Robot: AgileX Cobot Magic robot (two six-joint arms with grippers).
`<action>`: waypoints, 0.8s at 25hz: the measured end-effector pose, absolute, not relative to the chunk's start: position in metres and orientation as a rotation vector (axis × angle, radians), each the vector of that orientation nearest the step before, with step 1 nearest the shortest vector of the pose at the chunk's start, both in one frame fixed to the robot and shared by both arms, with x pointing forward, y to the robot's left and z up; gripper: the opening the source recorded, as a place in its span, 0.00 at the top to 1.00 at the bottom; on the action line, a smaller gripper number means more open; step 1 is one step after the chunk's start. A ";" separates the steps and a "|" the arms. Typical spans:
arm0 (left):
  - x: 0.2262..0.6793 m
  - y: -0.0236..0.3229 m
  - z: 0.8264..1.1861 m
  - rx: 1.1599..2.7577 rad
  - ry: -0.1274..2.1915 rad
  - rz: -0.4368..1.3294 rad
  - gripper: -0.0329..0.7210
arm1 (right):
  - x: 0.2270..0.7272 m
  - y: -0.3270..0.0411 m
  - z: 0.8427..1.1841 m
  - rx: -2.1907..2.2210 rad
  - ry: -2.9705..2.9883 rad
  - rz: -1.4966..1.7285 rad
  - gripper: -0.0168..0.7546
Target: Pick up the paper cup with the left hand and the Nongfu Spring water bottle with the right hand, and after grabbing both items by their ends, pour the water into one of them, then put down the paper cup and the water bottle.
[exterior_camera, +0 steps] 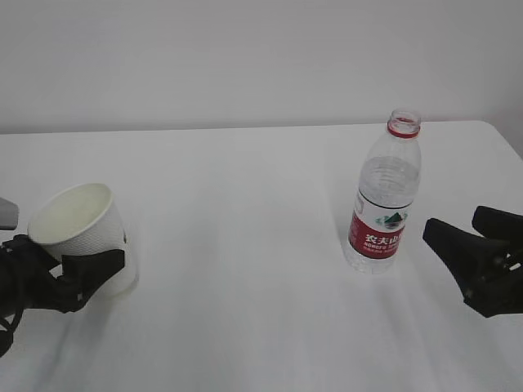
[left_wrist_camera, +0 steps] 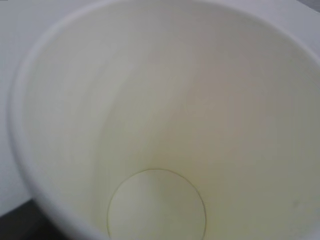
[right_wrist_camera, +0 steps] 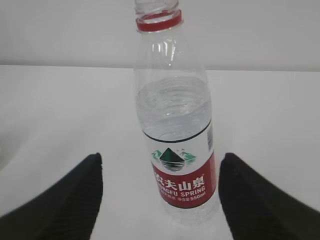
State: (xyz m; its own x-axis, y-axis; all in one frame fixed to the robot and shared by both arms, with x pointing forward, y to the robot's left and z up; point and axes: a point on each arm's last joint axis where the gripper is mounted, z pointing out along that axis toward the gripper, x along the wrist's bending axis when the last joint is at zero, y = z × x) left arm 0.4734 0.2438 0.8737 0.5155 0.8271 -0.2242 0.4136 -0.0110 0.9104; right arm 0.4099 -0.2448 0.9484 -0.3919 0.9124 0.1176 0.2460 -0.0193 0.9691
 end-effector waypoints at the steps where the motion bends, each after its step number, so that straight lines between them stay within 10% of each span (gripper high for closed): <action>1: 0.472 0.243 0.875 1.634 1.063 0.445 0.18 | 0.410 -0.245 0.948 1.221 1.663 1.445 0.26; 20: 0.452 0.224 0.884 1.729 0.836 0.192 0.20 | 0.410 -0.247 0.945 1.255 1.688 1.401 0.26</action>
State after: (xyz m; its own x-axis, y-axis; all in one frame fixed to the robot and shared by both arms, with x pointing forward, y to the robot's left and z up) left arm 0.4518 0.2236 0.8839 0.7330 0.6177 -0.2848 0.4314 -0.0984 0.8968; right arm 0.4098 -0.2469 0.9446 -0.3689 0.9223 0.1153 0.2831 -0.0067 0.9591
